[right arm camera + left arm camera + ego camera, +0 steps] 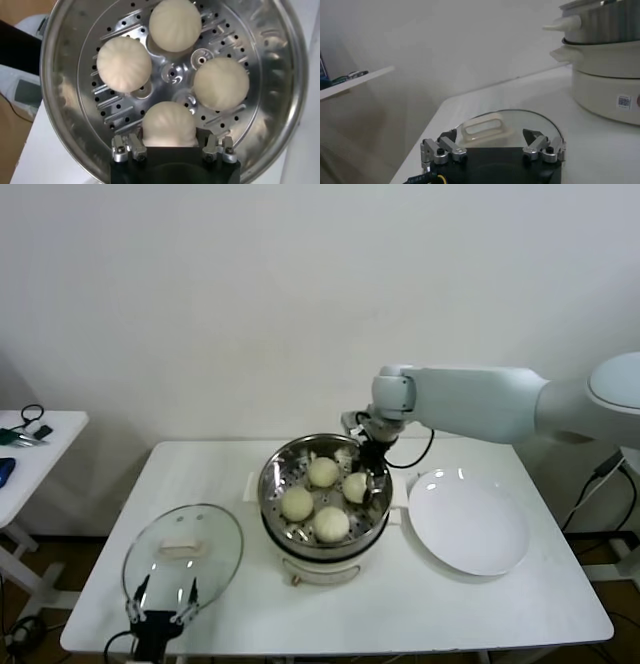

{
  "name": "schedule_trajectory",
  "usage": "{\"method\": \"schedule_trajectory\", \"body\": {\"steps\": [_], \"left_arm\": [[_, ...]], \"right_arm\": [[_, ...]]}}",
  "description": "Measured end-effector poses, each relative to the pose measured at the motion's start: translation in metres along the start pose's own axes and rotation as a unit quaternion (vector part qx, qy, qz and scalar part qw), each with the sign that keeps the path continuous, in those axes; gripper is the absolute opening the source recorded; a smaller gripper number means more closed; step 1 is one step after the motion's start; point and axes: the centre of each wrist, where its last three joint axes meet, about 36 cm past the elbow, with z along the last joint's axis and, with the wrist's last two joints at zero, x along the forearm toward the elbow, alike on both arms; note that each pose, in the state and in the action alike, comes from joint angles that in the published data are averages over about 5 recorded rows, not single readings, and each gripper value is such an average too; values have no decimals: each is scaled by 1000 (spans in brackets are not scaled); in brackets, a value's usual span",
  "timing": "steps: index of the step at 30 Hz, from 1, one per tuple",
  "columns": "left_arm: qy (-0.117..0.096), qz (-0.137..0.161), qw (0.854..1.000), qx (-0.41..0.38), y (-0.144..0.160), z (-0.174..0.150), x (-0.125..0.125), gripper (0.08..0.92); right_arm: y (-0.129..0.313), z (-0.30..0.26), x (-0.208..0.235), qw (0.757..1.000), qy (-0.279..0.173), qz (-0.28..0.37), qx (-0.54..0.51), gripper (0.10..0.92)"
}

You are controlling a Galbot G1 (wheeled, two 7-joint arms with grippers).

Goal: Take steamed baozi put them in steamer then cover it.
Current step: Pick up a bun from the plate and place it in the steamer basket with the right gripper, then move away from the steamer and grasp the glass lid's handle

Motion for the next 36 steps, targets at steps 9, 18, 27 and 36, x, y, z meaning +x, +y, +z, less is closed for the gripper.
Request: {"method": "schedule_trajectory", "body": {"steps": [9, 18, 27, 36], "left_arm": [[1, -1, 1000, 0, 0, 1, 0, 823], [-1, -1, 1000, 0, 0, 0, -3, 823], [-5, -5, 1000, -3, 2, -5, -6, 823], [-11, -12, 1000, -13, 6, -9, -7, 823]], "right_arm": [[1, 1, 0, 1000, 5, 2, 6, 819], [4, 7, 23, 1000, -23, 20, 0, 823], [18, 33, 58, 993, -93, 74, -11, 823], [53, 84, 67, 963, -199, 180, -38, 823]]}}
